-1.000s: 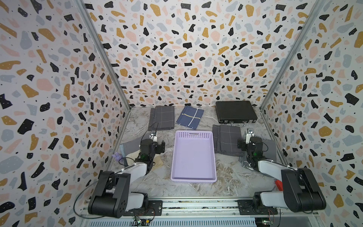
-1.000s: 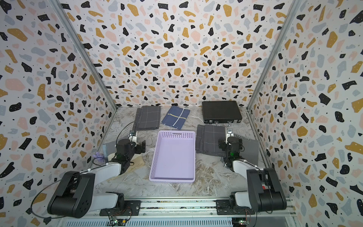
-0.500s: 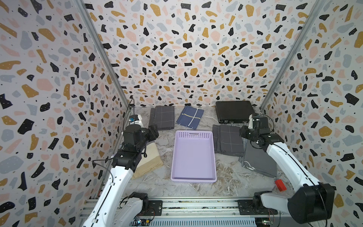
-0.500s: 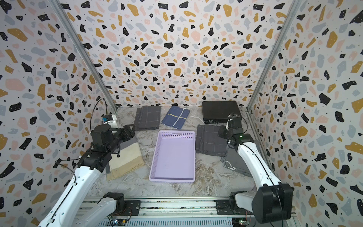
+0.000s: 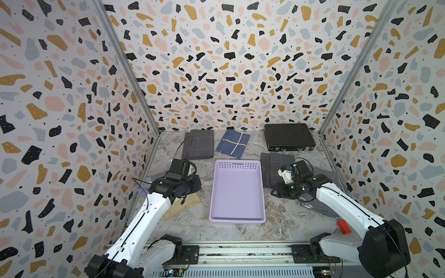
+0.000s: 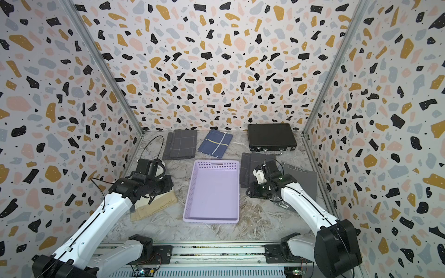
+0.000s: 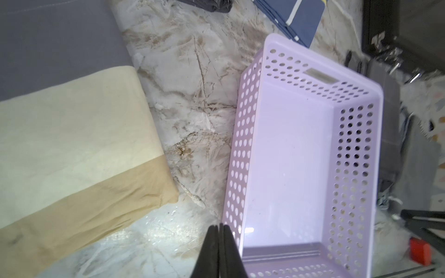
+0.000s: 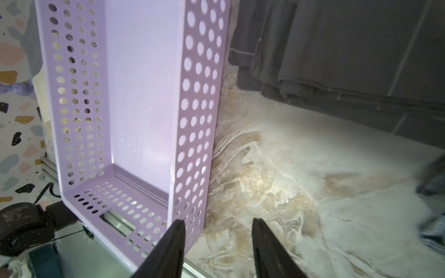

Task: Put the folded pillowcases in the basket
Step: Move the basket to the center of the board.

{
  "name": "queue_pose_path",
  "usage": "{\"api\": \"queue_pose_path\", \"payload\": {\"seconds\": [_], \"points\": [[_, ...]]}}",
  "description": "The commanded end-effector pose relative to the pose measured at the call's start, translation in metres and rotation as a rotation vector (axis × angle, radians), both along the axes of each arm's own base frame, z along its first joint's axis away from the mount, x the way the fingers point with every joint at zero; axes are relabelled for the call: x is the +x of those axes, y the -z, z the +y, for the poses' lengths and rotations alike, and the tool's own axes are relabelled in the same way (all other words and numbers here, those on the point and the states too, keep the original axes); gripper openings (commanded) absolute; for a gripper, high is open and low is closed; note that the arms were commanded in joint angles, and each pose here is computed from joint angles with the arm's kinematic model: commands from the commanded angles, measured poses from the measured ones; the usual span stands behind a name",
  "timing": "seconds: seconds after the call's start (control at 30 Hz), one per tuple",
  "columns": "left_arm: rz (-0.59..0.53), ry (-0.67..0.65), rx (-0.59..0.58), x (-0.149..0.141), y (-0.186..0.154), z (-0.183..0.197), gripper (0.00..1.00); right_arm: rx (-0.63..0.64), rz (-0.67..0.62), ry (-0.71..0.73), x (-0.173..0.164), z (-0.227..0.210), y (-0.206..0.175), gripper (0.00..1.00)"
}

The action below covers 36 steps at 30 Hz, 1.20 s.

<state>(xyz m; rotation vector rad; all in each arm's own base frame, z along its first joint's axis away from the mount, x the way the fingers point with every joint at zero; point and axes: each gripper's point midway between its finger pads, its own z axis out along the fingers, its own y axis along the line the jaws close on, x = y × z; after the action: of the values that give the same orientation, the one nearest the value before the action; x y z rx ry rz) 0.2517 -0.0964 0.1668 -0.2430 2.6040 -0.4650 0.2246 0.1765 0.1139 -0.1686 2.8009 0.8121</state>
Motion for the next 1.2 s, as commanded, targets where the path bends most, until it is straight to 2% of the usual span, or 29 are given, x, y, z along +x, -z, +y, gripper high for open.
{"api": "queue_pose_path", "payload": {"seconds": [0.0, 0.1, 0.17, 0.27, 0.3, 0.4, 0.57, 0.7, 0.9, 1.17], "points": [[-0.001, 0.058, 0.018, -0.004, -0.007, -0.01, 0.21, 0.061, 0.012, -0.077, -0.004, 0.028, -0.003, 0.5], [-0.006, 0.088, 0.017, -0.004, -0.012, -0.018, 0.27, 0.071, 0.036, -0.086, 0.0, 0.041, 0.011, 0.45], [-0.01, 0.081, 0.017, -0.004, -0.013, -0.019, 0.32, 0.059, 0.053, -0.089, 0.005, 0.046, 0.021, 0.33], [-0.014, 0.07, 0.022, -0.002, -0.011, -0.017, 0.35, 0.043, 0.043, -0.119, 0.017, 0.055, 0.028, 0.25], [-0.014, 0.074, 0.023, -0.002, -0.012, -0.017, 0.36, 0.033, 0.039, -0.123, 0.023, 0.058, 0.029, 0.18], [-0.02, 0.083, 0.017, -0.002, -0.014, -0.019, 0.37, 0.016, 0.049, -0.134, 0.032, 0.071, 0.031, 0.08], [-0.043, 0.088, 0.023, 0.001, -0.021, -0.019, 0.37, -0.006, 0.069, -0.135, 0.033, 0.096, 0.031, 0.07], [-0.041, 0.087, 0.015, 0.001, -0.022, -0.02, 0.37, -0.069, 0.062, -0.023, 0.034, 0.091, 0.031, 0.05], [-0.023, 0.083, 0.018, 0.003, -0.016, -0.021, 0.37, -0.044, 0.034, 0.143, 0.04, 0.094, 0.015, 0.05], [-0.034, 0.078, 0.006, 0.005, -0.019, -0.022, 0.37, -0.042, 0.043, 0.112, 0.041, 0.135, 0.018, 0.11]]}}
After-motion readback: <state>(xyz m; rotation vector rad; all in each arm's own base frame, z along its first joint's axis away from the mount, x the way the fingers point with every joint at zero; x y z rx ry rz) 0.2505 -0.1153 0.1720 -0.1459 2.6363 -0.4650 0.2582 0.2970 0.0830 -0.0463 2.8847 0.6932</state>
